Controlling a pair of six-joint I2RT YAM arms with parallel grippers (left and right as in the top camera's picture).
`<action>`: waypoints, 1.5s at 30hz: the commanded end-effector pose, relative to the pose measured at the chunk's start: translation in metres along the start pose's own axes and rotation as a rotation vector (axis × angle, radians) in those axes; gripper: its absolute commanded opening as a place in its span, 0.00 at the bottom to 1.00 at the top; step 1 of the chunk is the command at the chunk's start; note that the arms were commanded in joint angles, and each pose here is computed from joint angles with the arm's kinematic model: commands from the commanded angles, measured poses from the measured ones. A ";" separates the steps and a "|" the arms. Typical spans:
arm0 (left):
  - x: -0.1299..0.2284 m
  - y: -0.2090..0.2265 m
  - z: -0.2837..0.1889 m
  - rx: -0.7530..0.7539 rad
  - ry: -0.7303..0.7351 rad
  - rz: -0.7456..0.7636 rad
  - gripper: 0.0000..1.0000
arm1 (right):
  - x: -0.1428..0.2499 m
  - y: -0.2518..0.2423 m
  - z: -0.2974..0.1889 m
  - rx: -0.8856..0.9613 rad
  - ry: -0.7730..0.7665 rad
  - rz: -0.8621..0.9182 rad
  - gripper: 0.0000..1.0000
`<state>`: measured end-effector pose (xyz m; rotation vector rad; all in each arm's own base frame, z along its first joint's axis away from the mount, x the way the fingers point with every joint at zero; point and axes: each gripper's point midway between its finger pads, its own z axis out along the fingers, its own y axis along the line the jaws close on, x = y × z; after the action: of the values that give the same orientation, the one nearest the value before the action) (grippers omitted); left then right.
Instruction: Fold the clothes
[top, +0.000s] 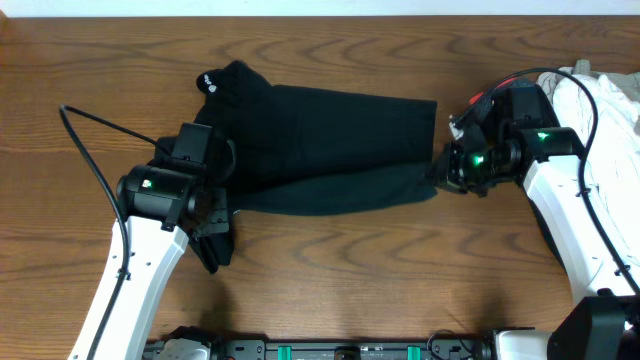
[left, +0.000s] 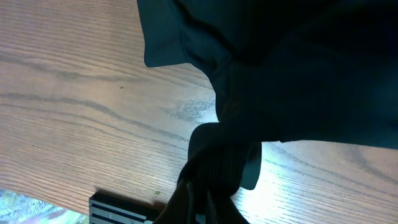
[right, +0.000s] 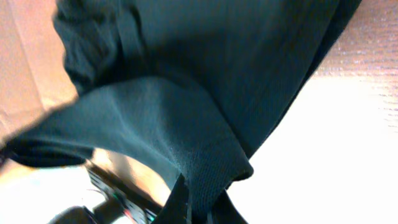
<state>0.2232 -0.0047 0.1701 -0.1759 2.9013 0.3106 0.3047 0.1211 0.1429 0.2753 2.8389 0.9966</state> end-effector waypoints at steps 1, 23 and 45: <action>-0.007 0.003 -0.007 0.001 -0.033 -0.001 0.06 | -0.012 0.010 0.000 -0.040 -0.029 0.189 0.01; -0.007 0.003 -0.007 0.002 -0.033 -0.001 0.06 | -0.036 -0.016 0.031 0.164 -0.101 -0.077 0.34; -0.006 0.003 -0.007 0.001 -0.030 -0.001 0.06 | -0.025 -0.042 0.122 0.275 0.048 -0.193 0.06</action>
<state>0.2234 -0.0048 0.1701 -0.1760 2.9006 0.3103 0.3426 0.1487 0.0109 0.0275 3.0030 0.5053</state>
